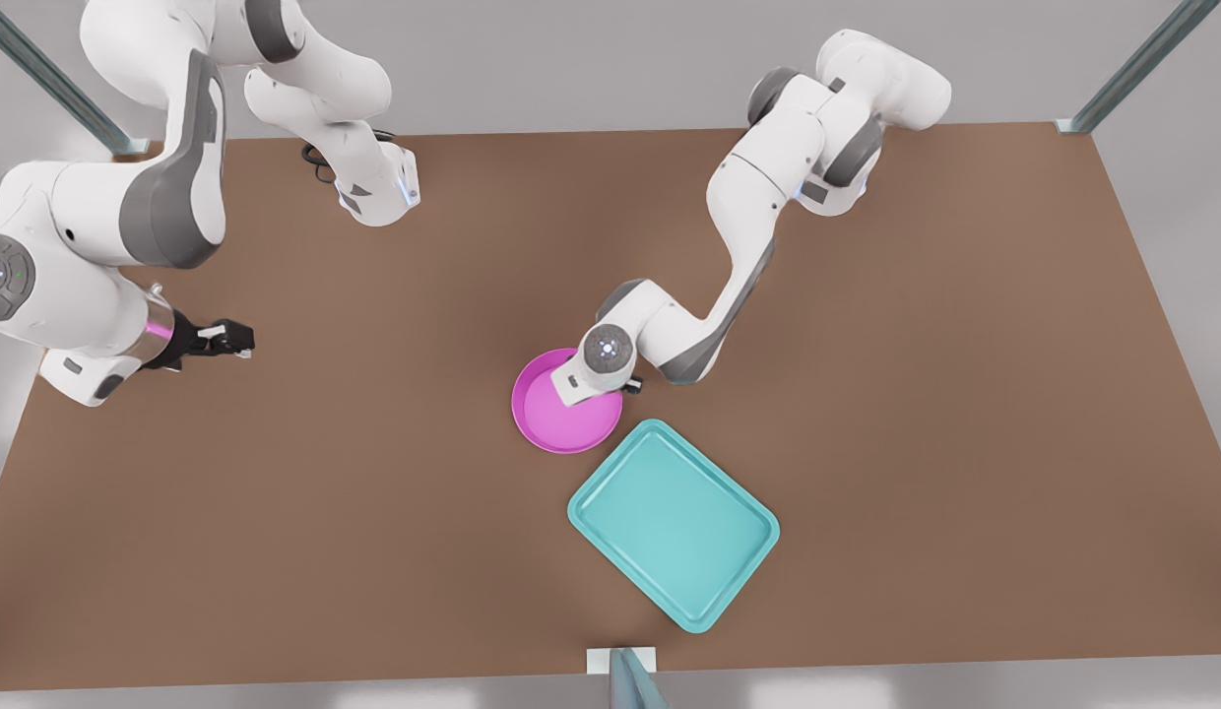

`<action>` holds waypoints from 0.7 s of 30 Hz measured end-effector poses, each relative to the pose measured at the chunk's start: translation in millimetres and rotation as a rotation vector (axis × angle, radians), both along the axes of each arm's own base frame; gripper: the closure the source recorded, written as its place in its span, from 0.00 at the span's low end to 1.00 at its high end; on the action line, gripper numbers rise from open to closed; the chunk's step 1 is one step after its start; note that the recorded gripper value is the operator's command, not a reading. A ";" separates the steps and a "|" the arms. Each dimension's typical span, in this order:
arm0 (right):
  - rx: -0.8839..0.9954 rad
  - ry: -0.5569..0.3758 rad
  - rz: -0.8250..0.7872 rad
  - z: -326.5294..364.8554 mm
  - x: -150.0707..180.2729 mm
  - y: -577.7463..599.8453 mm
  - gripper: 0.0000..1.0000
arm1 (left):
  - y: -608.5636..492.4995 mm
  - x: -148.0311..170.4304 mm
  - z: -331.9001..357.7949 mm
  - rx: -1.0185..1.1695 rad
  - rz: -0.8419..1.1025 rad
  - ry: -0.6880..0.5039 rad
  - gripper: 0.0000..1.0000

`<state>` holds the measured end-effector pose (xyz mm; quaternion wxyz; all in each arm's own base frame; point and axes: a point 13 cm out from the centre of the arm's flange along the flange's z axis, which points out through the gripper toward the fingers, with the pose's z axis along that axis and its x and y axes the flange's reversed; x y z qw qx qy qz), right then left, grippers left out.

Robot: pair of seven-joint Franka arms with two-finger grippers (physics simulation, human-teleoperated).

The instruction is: Place the orange on the plate with the left arm and the plate on the tray with the right arm

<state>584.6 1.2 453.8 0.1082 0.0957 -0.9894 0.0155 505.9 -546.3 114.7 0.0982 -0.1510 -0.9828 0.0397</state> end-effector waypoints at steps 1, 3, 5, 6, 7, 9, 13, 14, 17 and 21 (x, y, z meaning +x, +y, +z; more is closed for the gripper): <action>0.016 0.031 0.002 -18.9 1.2 6.4 0.00 | -13.3 0.9 -0.5 -0.026 0.027 -0.010 0.31; 0.066 0.089 0.008 -61.2 6.5 26.4 0.00 | -32.9 6.4 0.9 -0.073 0.085 -0.037 0.00; 0.148 0.167 0.027 -113.5 1.3 70.8 0.00 | -35.7 17.7 5.3 -0.092 0.144 -0.065 0.00; 0.190 0.197 0.045 -136.3 -4.1 102.0 0.00 | -28.9 27.5 9.3 -0.087 0.174 -0.079 0.00; 0.227 0.223 0.059 -158.4 -12.7 132.3 0.00 | -10.7 43.5 23.9 -0.065 0.205 -0.094 0.00; 0.293 0.250 0.070 -191.1 -29.7 182.2 0.00 | 93.3 109.5 119.8 0.010 0.316 -0.141 0.00; 0.391 0.279 0.102 -250.5 -62.0 293.1 0.00 | 339.5 136.1 337.3 0.161 0.545 -0.211 0.00; 0.399 0.272 0.100 -268.1 -63.6 310.3 0.00 | 362.7 123.9 348.1 0.190 0.552 -0.177 0.00; 0.432 0.237 0.055 -318.6 -60.3 348.2 0.00 | 411.4 67.5 386.5 0.198 0.472 -0.097 0.00; 0.478 0.151 -0.041 -333.8 -30.9 352.0 0.00 | 458.0 32.3 411.7 0.199 0.441 -0.093 0.00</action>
